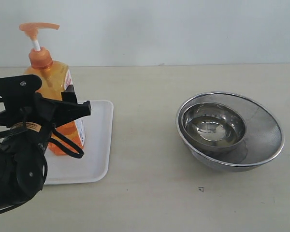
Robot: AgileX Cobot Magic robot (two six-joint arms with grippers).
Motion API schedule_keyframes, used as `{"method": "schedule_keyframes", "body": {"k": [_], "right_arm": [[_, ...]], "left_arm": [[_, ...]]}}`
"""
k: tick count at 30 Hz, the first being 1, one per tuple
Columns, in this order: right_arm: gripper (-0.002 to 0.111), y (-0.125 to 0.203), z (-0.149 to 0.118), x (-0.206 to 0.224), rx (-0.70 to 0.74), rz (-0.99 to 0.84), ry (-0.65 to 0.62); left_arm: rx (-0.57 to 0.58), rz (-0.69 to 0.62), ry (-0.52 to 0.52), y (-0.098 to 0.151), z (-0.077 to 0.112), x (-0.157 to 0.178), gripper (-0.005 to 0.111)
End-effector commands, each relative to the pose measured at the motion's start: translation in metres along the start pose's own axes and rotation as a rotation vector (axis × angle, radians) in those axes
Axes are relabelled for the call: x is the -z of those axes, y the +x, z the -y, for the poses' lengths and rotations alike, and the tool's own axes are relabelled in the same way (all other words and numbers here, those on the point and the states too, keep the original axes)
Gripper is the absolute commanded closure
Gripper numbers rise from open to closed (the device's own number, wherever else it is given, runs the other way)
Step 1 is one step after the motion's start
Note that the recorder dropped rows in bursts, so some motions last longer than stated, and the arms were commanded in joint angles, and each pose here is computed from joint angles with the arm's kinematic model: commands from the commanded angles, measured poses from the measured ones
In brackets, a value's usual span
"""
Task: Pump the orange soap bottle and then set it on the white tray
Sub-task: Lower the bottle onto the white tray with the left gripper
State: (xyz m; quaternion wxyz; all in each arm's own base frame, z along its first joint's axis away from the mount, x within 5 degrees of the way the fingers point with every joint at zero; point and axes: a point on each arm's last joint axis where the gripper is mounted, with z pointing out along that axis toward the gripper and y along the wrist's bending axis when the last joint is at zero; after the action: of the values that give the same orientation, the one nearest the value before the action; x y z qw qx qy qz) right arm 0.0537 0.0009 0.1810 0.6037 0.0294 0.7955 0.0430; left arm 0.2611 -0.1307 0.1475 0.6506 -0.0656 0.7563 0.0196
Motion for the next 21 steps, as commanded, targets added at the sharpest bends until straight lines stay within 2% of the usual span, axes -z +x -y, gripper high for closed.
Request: {"method": "schedule_keyframes", "body": {"k": [1,3,5,10,13,16,21], "right_arm": [[0.109,-0.0014,0.0003,0.0005,0.01,0.017,0.005],[0.109,-0.0014,0.0003,0.0005,0.01,0.017,0.005],[0.109,-0.0014,0.0003,0.0005,0.01,0.017,0.005],[0.109,-0.0014,0.0003,0.0005,0.01,0.017,0.005],[0.109,-0.0014,0.0003,0.0005,0.01,0.017,0.005],[0.109,-0.0014,0.0003,0.0005,0.01,0.017,0.005],[0.109,-0.0014,0.0003,0.0005,0.01,0.017,0.005]], "left_arm": [[0.009,0.064,-0.002,-0.0074,0.0001,-0.0004,0.102],[0.005,0.066,0.007,-0.0076,0.001,-0.0004,0.101],[-0.004,0.069,0.018,-0.0079,0.002,-0.0004,0.09],[-0.014,0.072,0.032,-0.0082,0.0033,-0.0003,0.051],[-0.067,0.071,0.023,-0.008,0.0027,-0.0003,0.032],[-0.117,0.072,0.021,-0.008,0.0027,-0.0003,0.026],[-0.124,0.067,0.003,-0.0076,0.001,-0.0004,0.025]]}}
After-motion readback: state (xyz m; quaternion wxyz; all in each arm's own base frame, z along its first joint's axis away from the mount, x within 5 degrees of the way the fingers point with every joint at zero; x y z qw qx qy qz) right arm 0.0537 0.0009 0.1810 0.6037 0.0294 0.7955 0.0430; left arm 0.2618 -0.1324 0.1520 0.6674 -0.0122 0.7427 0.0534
